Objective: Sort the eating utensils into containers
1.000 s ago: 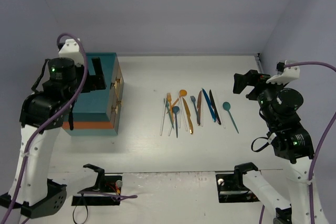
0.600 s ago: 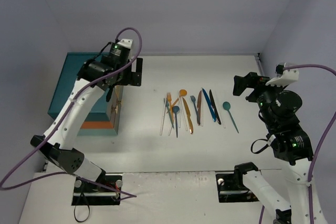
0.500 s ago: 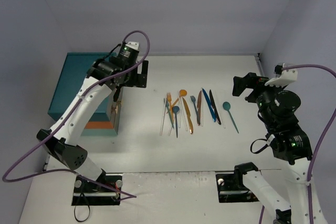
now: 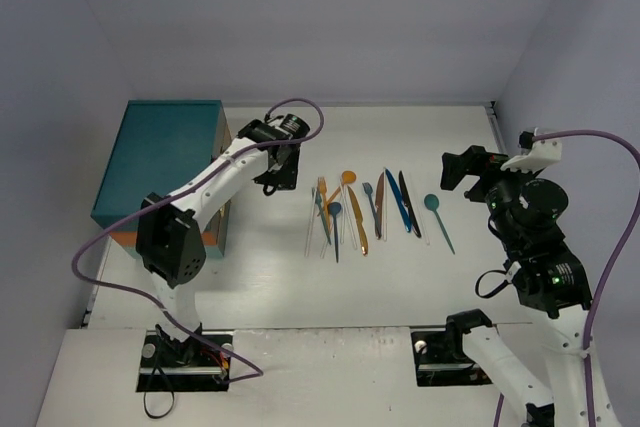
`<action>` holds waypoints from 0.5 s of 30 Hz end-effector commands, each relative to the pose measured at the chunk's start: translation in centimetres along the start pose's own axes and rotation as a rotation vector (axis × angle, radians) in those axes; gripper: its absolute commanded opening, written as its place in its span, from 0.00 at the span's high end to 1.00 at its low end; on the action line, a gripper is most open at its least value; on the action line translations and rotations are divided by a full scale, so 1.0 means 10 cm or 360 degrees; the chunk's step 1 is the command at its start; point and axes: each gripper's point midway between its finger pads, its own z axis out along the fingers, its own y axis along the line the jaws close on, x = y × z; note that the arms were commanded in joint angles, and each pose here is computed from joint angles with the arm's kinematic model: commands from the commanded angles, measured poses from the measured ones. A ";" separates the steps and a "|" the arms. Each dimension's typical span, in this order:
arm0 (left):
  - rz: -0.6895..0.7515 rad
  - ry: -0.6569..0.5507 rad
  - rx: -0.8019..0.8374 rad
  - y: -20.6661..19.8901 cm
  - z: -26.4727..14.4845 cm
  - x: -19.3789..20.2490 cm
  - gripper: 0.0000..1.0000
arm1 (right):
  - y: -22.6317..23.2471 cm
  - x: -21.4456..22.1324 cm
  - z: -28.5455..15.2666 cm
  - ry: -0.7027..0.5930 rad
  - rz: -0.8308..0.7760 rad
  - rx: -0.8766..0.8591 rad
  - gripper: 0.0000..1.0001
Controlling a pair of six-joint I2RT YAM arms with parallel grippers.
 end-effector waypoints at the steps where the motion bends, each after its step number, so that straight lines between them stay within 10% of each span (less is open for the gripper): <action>1: -0.0020 -0.0048 -0.0237 0.12 0.18 -0.03 0.12 | 0.05 -0.18 -0.01 -0.0125 0.0045 -0.0024 0.00; 15: 0.0013 0.0102 -0.0493 0.22 0.80 0.15 0.14 | 0.03 -0.14 -0.06 -0.0124 0.0013 -0.0025 0.00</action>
